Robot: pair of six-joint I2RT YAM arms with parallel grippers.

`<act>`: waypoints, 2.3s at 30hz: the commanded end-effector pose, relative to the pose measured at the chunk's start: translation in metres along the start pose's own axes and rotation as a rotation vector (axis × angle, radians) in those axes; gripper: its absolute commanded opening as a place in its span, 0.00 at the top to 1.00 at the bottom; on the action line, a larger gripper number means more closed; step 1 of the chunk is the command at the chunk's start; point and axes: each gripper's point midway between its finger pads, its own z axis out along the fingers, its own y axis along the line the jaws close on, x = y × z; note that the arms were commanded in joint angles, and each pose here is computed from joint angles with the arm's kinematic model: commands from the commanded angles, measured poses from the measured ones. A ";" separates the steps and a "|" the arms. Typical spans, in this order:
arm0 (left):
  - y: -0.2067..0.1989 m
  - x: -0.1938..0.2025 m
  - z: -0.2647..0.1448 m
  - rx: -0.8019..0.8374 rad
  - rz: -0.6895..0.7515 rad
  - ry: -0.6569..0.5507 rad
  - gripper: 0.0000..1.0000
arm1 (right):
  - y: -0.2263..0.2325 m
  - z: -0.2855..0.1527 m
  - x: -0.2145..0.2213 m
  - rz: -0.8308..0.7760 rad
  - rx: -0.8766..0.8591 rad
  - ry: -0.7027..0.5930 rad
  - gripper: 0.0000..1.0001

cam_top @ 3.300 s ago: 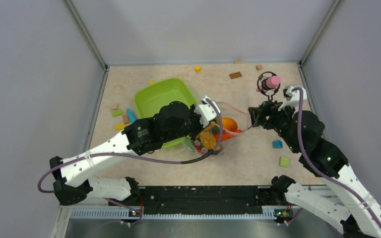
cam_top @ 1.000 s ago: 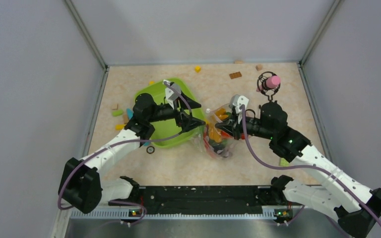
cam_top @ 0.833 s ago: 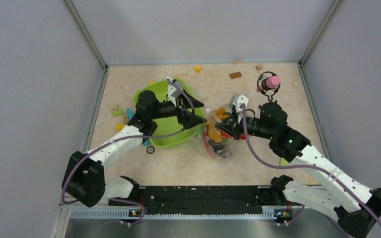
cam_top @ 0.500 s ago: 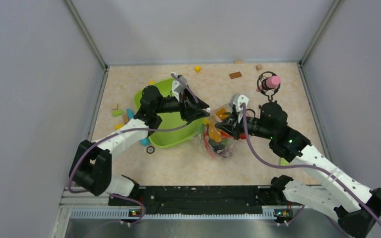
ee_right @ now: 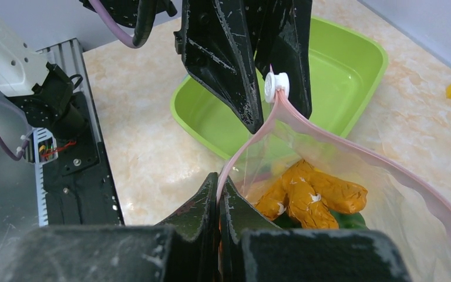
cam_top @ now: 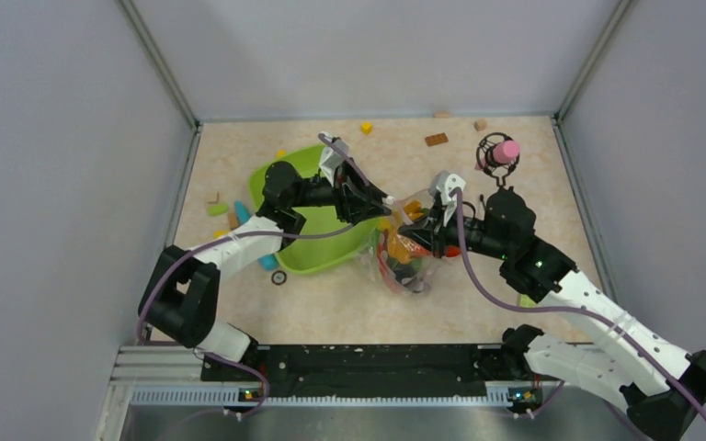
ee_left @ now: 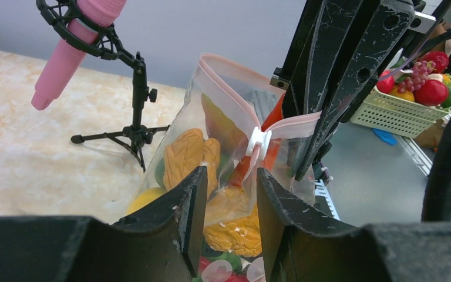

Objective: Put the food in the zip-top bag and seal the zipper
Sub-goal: Zip the zipper food storage bag at the center of the board.

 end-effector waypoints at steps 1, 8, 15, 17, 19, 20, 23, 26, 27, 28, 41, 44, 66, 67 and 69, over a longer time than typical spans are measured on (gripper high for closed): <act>-0.011 -0.021 0.006 0.078 0.077 -0.035 0.58 | 0.000 -0.002 -0.017 -0.016 0.008 -0.069 1.00; -0.016 -0.015 0.012 0.127 0.088 -0.020 0.59 | -0.006 -0.002 -0.015 -0.015 0.035 -0.070 1.00; -0.016 -0.015 0.015 0.135 0.091 -0.024 0.92 | -0.006 -0.003 -0.016 0.008 0.044 -0.082 1.00; -0.019 -0.017 0.014 0.142 0.098 -0.028 1.00 | -0.005 -0.003 -0.015 0.010 0.043 -0.079 1.00; -0.023 -0.018 0.013 0.153 0.111 -0.032 1.00 | -0.007 -0.003 -0.013 0.014 0.052 -0.071 1.00; -0.024 -0.018 0.013 0.153 0.113 -0.032 1.00 | -0.008 -0.005 -0.014 0.013 0.061 -0.068 1.00; -0.027 -0.015 0.011 0.155 0.119 -0.017 1.00 | -0.013 -0.011 -0.020 -0.038 0.096 -0.052 1.00; -0.026 -0.015 0.011 0.137 0.149 0.013 1.00 | -0.017 -0.022 -0.038 -0.092 0.128 -0.052 0.78; -0.027 -0.016 0.010 0.126 0.168 0.026 1.00 | -0.019 -0.026 -0.048 -0.076 0.150 -0.064 0.67; -0.027 -0.015 0.010 0.109 0.177 0.045 1.00 | -0.020 -0.029 -0.057 -0.050 0.173 -0.078 0.62; -0.054 -0.009 0.007 0.026 0.316 0.162 1.00 | 0.015 -0.017 -0.099 -0.102 -0.060 -0.119 0.41; -0.057 -0.011 0.006 -0.006 0.327 0.166 1.00 | 0.021 -0.010 -0.101 -0.095 -0.118 -0.099 0.43; -0.064 -0.014 0.011 -0.047 0.270 0.153 1.00 | 0.021 0.008 -0.074 -0.111 -0.189 0.006 0.69; -0.065 -0.014 0.011 -0.042 0.273 0.152 1.00 | 0.020 0.008 -0.074 -0.113 -0.185 0.006 0.70; -0.065 -0.014 0.011 -0.042 0.275 0.151 1.00 | 0.018 0.010 -0.073 -0.115 -0.181 0.010 0.73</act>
